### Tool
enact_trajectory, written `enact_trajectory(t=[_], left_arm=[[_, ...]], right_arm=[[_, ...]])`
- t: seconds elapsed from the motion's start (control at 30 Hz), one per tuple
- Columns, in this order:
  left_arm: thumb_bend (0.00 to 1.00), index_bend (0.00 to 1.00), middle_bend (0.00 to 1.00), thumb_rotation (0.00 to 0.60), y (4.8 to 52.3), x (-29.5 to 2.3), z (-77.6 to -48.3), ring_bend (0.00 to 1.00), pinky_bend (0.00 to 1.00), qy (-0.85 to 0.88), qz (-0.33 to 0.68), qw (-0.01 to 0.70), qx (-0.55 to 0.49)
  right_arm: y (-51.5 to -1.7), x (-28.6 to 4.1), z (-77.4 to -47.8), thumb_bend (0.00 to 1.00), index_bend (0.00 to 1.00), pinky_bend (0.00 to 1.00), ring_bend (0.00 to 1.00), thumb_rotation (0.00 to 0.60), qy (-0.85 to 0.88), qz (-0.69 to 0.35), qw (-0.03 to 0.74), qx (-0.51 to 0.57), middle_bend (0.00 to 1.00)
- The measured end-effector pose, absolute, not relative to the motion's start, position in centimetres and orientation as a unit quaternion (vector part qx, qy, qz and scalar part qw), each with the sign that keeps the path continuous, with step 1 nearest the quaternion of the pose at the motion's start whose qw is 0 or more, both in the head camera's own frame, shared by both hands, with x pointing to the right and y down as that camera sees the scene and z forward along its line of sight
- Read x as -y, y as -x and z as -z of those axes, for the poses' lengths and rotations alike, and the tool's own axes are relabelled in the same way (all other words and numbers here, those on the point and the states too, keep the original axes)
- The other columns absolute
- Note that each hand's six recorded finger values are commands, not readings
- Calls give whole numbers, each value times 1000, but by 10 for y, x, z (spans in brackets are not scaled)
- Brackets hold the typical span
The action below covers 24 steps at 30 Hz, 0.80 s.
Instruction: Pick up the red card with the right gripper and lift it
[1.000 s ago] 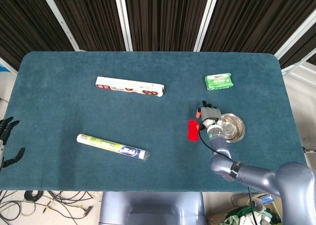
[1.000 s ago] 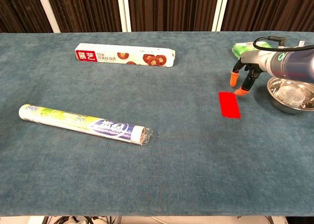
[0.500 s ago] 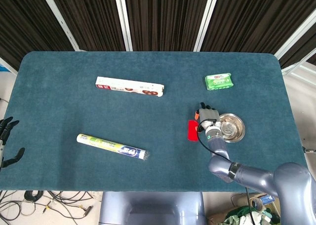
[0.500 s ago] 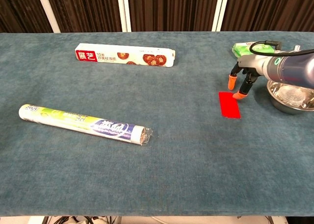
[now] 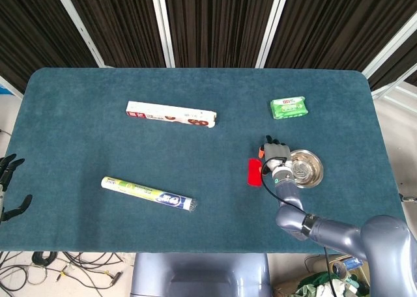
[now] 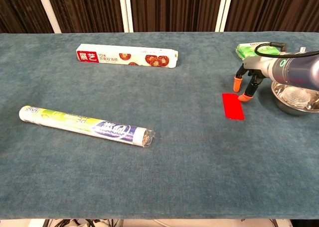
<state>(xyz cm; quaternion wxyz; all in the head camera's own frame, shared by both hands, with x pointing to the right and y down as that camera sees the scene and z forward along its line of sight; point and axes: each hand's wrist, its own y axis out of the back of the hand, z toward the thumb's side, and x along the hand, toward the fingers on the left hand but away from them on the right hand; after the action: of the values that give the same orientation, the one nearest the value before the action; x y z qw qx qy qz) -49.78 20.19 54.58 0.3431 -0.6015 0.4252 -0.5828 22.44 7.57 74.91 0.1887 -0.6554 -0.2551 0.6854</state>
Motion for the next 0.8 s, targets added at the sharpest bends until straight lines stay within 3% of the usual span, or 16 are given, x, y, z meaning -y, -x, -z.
enact_trajectory(t=[0.8], left_arm=[[322, 138, 62, 600, 498, -201, -545, 46, 37, 600, 584, 340, -429]], right_arm=[[-220, -83, -753, 264, 461, 141, 69, 600, 662, -683, 186, 249, 0]])
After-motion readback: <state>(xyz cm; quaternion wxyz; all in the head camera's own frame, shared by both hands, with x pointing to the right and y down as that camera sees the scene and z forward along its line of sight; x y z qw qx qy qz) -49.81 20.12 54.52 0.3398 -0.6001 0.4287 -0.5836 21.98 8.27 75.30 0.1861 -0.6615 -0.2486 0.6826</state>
